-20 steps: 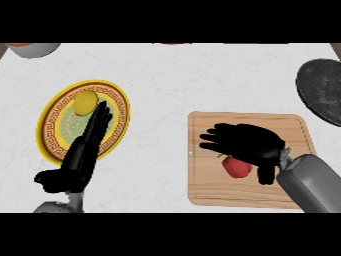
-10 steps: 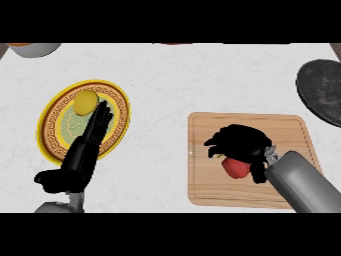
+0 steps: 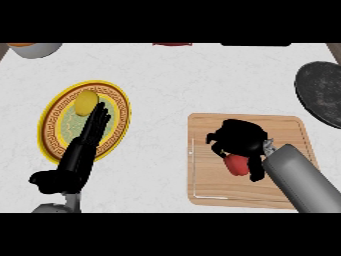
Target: Pick the bell pepper from the cutting board and place it in the pan
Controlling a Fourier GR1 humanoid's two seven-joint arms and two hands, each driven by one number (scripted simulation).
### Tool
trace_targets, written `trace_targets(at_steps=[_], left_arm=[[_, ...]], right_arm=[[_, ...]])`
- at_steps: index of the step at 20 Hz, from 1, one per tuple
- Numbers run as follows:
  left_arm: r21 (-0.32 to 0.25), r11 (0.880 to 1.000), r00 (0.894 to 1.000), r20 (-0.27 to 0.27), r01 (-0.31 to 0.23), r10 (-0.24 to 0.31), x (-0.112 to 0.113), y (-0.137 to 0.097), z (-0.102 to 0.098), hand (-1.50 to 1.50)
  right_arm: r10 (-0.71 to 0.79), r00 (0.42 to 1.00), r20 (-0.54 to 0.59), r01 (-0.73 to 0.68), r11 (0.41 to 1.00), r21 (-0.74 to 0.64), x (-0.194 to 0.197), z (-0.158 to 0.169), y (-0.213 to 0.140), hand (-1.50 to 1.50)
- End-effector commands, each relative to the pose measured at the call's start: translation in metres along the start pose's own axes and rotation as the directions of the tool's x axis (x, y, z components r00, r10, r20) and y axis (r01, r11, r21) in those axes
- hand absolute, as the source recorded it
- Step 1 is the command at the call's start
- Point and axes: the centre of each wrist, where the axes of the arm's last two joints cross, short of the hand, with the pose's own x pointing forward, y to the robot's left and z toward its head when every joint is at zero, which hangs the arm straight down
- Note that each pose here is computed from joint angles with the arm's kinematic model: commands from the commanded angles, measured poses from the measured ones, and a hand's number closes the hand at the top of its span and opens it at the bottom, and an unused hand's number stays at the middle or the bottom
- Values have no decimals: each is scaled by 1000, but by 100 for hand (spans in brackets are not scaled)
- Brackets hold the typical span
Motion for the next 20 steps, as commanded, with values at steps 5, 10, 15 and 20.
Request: trace_targets(at_steps=[5, 10, 15, 20], left_arm=[[17, 1000, 1000, 14, 18, -18, -4, -15, 5, 0], [19, 1000, 1000, -1, 1, -1, 0, 6, 3, 0], [90, 996, 1000, -1, 21, -21, -1, 5, -1, 0], [50, 999, 1000, 9, 13, -14, -6, 10, 8, 0]], right_arm=[[-27, 999, -21, 21, 971, -239, 7, 10, 16, 150], [-197, 953, -231, 83, 901, -426, -10, 44, -11, 150], [-534, 645, -547, 139, 786, -603, -23, 80, 18, 150], [-657, 561, -504, 16, 617, -787, 7, 93, -32, 150]])
